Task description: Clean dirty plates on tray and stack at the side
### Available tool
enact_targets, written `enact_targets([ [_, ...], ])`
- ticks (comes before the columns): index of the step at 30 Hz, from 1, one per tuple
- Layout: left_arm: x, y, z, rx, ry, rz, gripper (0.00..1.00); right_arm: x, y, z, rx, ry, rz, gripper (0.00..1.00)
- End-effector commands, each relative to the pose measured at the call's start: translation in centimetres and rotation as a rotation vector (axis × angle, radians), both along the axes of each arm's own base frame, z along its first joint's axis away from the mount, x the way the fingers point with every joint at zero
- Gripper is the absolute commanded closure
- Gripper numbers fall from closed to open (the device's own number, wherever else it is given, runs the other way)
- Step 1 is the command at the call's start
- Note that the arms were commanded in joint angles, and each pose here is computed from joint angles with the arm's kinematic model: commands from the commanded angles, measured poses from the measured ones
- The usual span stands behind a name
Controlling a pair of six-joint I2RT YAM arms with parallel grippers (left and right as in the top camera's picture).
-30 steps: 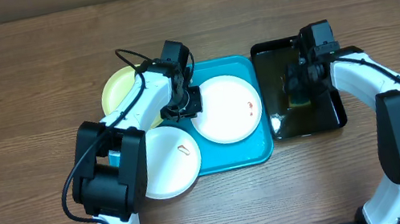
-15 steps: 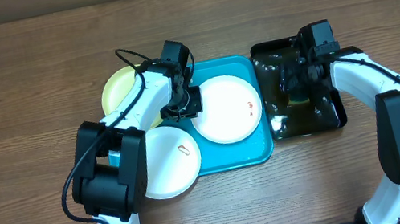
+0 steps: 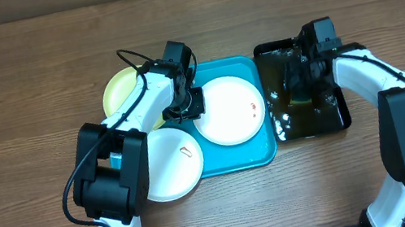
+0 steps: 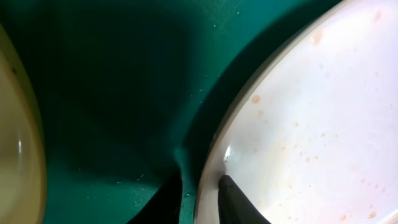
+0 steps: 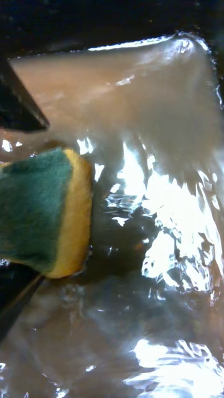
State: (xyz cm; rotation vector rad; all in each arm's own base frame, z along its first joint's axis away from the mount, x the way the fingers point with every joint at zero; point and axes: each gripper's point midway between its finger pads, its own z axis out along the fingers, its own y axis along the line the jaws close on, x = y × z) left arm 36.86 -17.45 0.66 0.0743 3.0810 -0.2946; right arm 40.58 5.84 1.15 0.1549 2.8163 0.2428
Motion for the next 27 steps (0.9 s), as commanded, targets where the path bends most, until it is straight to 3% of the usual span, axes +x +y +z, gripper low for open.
enact_targets([
  [1, -0.4, 0.0, -0.9, 0.021, 0.018, -0.012, 0.76, 0.9, 0.0, 2.7, 0.009, -0.027, -0.006, 0.26],
  [10, -0.4, 0.0, -0.9, 0.021, 0.017, -0.011, 0.76, -3.7, 0.1, 1.5, 0.007, 0.166, 0.002, 0.25],
  [13, -0.3, 0.0, -0.9, 0.020, 0.014, -0.011, 0.76, -4.2, 0.4, 0.5, 0.022, 0.169, 0.010, 0.21],
  [16, -0.3, 0.0, -0.9, 0.020, 0.014, -0.011, 0.76, -4.6, 0.7, -0.3, 0.042, 0.163, 0.016, 0.25],
  [17, -0.3, 0.0, -0.9, 0.020, 0.014, -0.011, 0.76, -4.7, 0.8, -0.5, 0.044, 0.163, 0.016, 0.35],
  [18, -0.3, 0.0, -0.9, 0.020, 0.015, -0.011, 0.76, -4.8, 0.7, -0.7, 0.043, 0.164, 0.016, 0.56],
  [19, -0.3, 0.0, -0.9, 0.020, 0.015, -0.011, 0.76, -4.9, 0.7, -0.8, 0.042, 0.166, 0.016, 0.90],
  [20, -0.3, 0.0, -0.9, 0.020, 0.015, -0.011, 0.75, -5.1, 0.7, -0.9, 0.041, 0.172, 0.015, 0.96],
  [23, -0.3, 0.0, -0.9, 0.020, 0.015, -0.011, 0.75, -5.2, 0.7, -0.6, 0.041, 0.183, 0.015, 0.95],
  [25, -0.3, 0.0, -0.9, 0.020, 0.014, -0.011, 0.75, -4.9, 0.6, 0.0, 0.040, 0.185, 0.013, 0.50],
  [26, -0.3, 0.0, -0.9, 0.020, 0.014, -0.011, 0.75, -4.5, 0.6, 0.4, 0.041, 0.177, 0.013, 0.32],
  [27, -0.3, 0.0, -0.9, 0.020, 0.015, -0.011, 0.75, -4.1, 0.7, 0.8, 0.042, 0.166, 0.013, 0.26],
])
